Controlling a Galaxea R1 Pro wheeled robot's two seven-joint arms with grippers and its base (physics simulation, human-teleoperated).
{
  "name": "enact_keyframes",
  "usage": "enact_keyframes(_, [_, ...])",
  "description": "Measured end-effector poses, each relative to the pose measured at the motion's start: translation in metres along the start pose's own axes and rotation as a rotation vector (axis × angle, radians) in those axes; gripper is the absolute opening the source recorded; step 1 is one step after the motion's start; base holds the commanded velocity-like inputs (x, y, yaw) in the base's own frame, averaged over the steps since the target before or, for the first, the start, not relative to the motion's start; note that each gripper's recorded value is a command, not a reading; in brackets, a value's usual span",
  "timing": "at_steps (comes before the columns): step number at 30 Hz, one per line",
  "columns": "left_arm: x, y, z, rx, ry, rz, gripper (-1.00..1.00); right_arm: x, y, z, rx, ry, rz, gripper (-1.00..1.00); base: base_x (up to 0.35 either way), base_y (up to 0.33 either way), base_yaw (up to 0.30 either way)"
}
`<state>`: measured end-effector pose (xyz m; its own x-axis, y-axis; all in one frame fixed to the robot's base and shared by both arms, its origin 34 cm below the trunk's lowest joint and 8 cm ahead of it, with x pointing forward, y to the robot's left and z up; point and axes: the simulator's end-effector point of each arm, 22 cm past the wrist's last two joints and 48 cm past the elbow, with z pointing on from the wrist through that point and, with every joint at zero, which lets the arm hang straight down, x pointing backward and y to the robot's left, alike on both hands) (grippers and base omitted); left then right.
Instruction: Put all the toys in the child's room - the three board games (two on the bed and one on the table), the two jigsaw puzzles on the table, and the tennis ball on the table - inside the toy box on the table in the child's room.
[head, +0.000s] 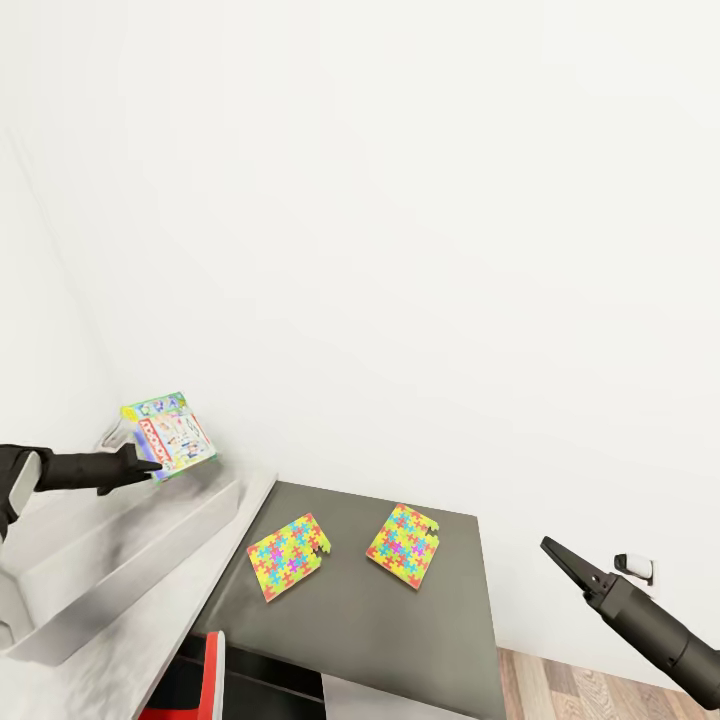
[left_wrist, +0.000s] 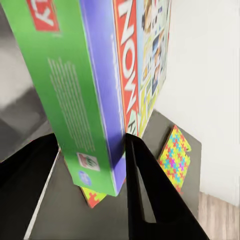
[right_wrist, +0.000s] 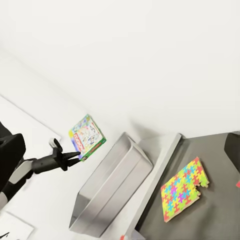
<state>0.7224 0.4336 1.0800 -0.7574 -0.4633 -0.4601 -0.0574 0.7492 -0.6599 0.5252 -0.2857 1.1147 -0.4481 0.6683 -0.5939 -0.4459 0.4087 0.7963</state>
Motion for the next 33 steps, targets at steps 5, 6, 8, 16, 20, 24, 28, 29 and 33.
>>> enact_keyframes(5, [-0.010,0.025,-0.005,-0.111,-0.035,-0.025,-1.00,0.000,0.001,0.000,-0.001,0.000,-0.001,1.00,0.000,0.000,0.000])
enact_keyframes(6, [-0.010,0.028,-0.006,-0.125,-0.039,-0.030,-1.00,-0.001,0.001,0.000,-0.001,-0.001,-0.002,1.00,0.000,0.000,0.000])
enact_keyframes(8, [-0.012,0.037,-0.007,-0.162,-0.047,-0.039,-1.00,-0.001,0.001,0.000,-0.001,-0.002,-0.004,1.00,0.000,0.000,0.000])
enact_keyframes(16, [-0.010,0.052,0.001,-0.244,-0.051,-0.044,-1.00,-0.011,-0.007,-0.011,0.028,-0.030,-0.004,1.00,0.000,0.000,0.000])
enact_keyframes(20, [-0.008,0.057,0.004,-0.260,-0.048,-0.044,-1.00,-0.012,-0.010,-0.012,0.037,-0.031,0.000,1.00,0.000,0.000,0.000])
enact_keyframes(24, [-0.007,0.059,0.007,-0.265,-0.046,-0.043,-1.00,-0.011,-0.013,-0.013,0.044,-0.030,0.003,1.00,0.000,0.000,0.000])
enact_keyframes(28, [-0.007,0.062,0.010,-0.271,-0.049,-0.038,-1.00,-0.010,-0.016,-0.013,0.050,-0.028,0.006,1.00,0.000,0.000,0.000])
enact_keyframes(29, [-0.007,0.063,0.011,-0.272,-0.049,-0.037,-1.00,-0.010,-0.016,-0.013,0.051,-0.027,0.007,1.00,0.000,0.000,0.000])
enact_keyframes(33, [-0.006,0.066,0.013,-0.276,-0.046,-0.038,-1.00,-0.011,-0.018,-0.015,0.057,-0.030,0.008,1.00,0.000,0.000,0.000])
